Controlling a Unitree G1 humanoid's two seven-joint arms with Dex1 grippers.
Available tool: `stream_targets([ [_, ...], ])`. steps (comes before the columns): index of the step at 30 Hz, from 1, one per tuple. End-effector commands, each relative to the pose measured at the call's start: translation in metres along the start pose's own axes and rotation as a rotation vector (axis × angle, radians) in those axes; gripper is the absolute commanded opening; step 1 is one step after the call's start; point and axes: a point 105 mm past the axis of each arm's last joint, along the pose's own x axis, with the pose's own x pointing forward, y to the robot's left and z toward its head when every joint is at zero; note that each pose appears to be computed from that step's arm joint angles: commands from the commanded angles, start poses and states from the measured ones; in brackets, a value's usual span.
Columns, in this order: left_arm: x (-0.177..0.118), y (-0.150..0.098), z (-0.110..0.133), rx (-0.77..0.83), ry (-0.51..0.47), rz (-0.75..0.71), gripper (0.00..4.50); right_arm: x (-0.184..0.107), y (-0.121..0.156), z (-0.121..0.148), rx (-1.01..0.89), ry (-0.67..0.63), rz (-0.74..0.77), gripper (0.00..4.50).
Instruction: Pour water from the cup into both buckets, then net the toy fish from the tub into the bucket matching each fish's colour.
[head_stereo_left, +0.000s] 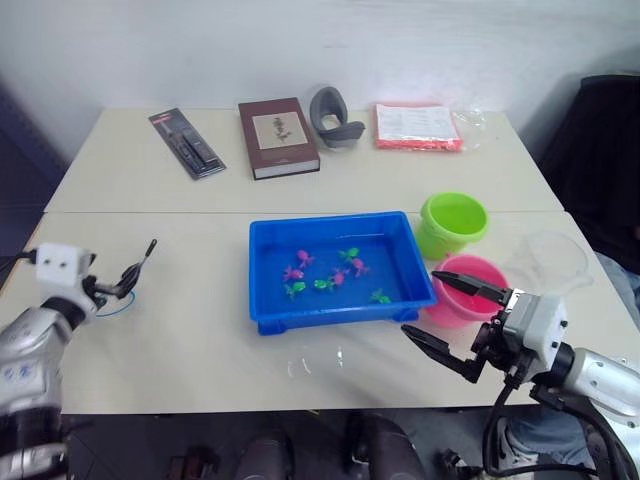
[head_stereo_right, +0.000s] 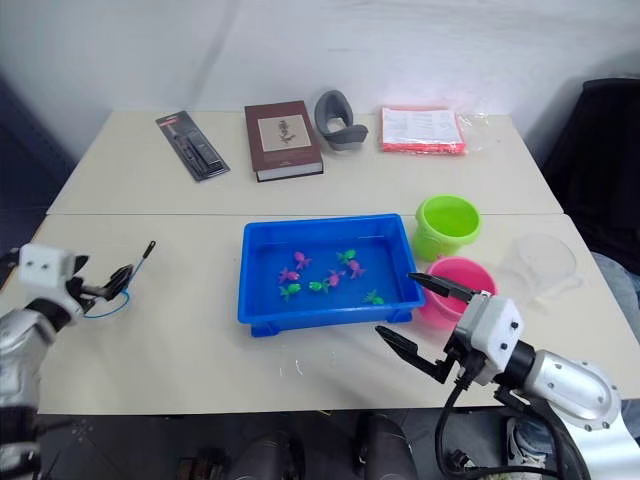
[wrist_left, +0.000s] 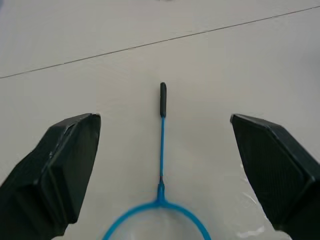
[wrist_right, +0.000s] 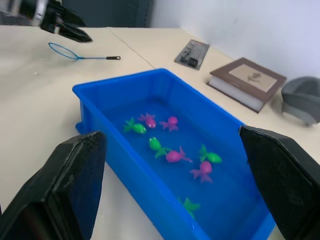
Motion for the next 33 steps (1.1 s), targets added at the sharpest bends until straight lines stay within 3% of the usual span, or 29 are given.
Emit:
stream_targets([
  [1, 0.020, 0.000, -0.013, 0.008, 0.130, -0.005, 4.50, -0.003, -0.001, 0.017, -0.054, -0.019, -0.022, 4.46],
  [8, 0.045, -0.020, -0.030, -0.012, 0.264, -0.037, 4.50, -0.006, 0.003, 0.028, -0.077, -0.010, -0.041, 4.46],
  [11, 0.041, -0.024, -0.047, -0.059, 0.351, -0.055, 3.65, -0.009, 0.004, 0.034, -0.084, -0.010, -0.047, 4.50],
  [16, 0.030, -0.022, -0.062, -0.094, 0.412, -0.089, 1.51, -0.011, 0.006, 0.036, -0.073, 0.000, -0.042, 4.50],
  [19, 0.029, -0.017, -0.051, -0.101, 0.335, -0.105, 0.08, -0.011, 0.004, 0.037, -0.072, 0.002, -0.044, 4.50],
  [23, 0.028, -0.035, 0.023, -0.093, -0.071, -0.344, 0.03, -0.006, 0.002, 0.039, -0.060, -0.009, -0.017, 4.50],
  [25, 0.011, -0.051, 0.065, 0.001, -0.273, -0.515, 0.03, -0.002, 0.001, 0.041, -0.037, -0.015, 0.009, 4.50],
  [27, -0.007, -0.066, 0.091, 0.119, -0.382, -0.666, 0.03, 0.004, 0.000, 0.043, -0.003, -0.011, 0.052, 4.50],
  [31, -0.029, -0.098, 0.112, 0.336, -0.389, -0.911, 0.03, 0.014, -0.002, 0.045, 0.078, 0.033, 0.141, 4.50],
  [33, -0.039, -0.122, 0.114, 0.491, -0.340, -1.068, 0.03, 0.021, -0.004, 0.047, 0.114, 0.051, 0.188, 4.50],
])
